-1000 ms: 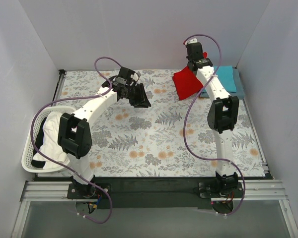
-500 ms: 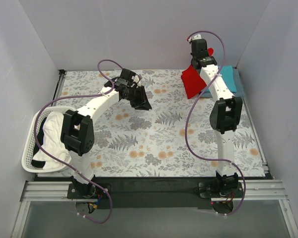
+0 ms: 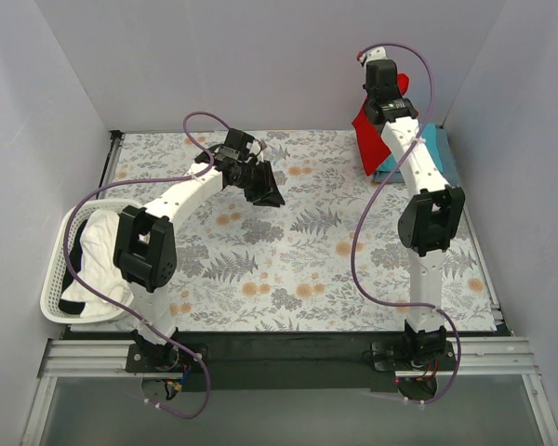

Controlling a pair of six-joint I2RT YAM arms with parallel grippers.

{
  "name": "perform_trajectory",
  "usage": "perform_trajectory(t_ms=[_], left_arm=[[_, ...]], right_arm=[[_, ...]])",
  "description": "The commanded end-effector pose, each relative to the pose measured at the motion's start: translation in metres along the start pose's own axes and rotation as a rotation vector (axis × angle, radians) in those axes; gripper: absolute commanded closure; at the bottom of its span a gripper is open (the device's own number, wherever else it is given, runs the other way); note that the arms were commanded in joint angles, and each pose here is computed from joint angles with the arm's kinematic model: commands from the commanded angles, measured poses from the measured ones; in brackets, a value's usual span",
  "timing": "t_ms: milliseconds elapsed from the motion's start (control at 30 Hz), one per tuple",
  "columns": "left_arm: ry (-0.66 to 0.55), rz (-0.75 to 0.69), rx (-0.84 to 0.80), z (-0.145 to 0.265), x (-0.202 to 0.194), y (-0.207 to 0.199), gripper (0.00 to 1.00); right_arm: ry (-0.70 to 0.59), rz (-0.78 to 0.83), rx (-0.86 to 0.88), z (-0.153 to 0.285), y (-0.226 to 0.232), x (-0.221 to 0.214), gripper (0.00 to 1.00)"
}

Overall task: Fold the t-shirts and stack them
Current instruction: Neatly place the folded tshirt to the corner, then reset both grippers

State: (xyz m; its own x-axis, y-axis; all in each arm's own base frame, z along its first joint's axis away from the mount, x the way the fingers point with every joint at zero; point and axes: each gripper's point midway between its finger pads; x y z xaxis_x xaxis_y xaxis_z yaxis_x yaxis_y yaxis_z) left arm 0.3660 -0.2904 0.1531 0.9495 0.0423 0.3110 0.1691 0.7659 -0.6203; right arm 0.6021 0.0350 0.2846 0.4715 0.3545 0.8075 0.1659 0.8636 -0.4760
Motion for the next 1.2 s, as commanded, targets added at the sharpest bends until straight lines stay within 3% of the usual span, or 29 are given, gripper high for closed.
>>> perform_trajectory(t_ms=[0, 233, 467, 500, 533, 567, 600, 733, 867, 1033, 1067, 1167], left_arm=[[-0.007, -0.015, -0.037, 0.004, 0.006, -0.009, 0.79], [-0.004, -0.016, -0.039, 0.005, 0.005, -0.009, 0.79], [0.014, -0.013, -0.046, 0.002, 0.001, -0.008, 0.79], [0.018, -0.013, -0.049, 0.002, 0.000, -0.009, 0.79], [0.023, -0.012, -0.050, 0.001, -0.002, -0.008, 0.79], [0.027, -0.012, -0.056, 0.001, -0.003, -0.008, 0.79], [0.021, -0.017, -0.063, 0.002, -0.003, -0.010, 0.79], [0.004, -0.021, -0.054, 0.004, -0.003, -0.008, 0.79], [-0.023, -0.025, -0.035, 0.011, -0.002, -0.007, 0.78], [-0.082, -0.031, 0.008, 0.021, 0.001, -0.001, 0.78], [-0.090, -0.031, 0.015, 0.022, 0.001, 0.001, 0.78], [-0.138, -0.036, 0.065, 0.034, -0.001, 0.010, 0.78]], right_arm=[[-0.143, -0.093, -0.090, 0.034, -0.048, 0.053, 0.99], [-0.112, -0.094, -0.105, 0.019, -0.057, 0.036, 0.99], [0.016, -0.144, -0.124, -0.040, -0.086, -0.034, 0.99], [0.045, -0.150, -0.132, -0.052, -0.086, -0.048, 0.93], [0.054, -0.173, -0.141, -0.058, -0.089, -0.056, 0.80], [0.066, -0.183, -0.157, -0.065, -0.095, -0.064, 0.59], [0.083, -0.184, -0.162, -0.072, -0.092, -0.072, 0.03], [0.062, -0.258, -0.100, -0.062, -0.081, -0.058, 0.02], [0.011, -0.294, 0.000, -0.027, -0.044, -0.023, 0.02], [-0.020, -0.367, 0.173, 0.038, 0.004, 0.005, 0.02], [0.006, -0.356, 0.252, 0.052, 0.035, -0.004, 0.02], [-0.036, -0.408, 0.363, 0.117, 0.057, 0.013, 0.02]])
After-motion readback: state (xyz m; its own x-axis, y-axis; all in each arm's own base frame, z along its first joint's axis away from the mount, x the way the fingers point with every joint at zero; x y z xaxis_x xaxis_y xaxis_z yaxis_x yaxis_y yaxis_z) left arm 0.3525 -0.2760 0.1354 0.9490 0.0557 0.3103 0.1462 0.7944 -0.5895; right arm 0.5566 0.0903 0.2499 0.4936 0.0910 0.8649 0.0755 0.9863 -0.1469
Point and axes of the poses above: each gripper's point midway between its finger pads, its own z axis back along the fingers, its own y axis along the line the jaws close on, x = y × z, and after that the axes turned 6 degrees about -z, right-handed
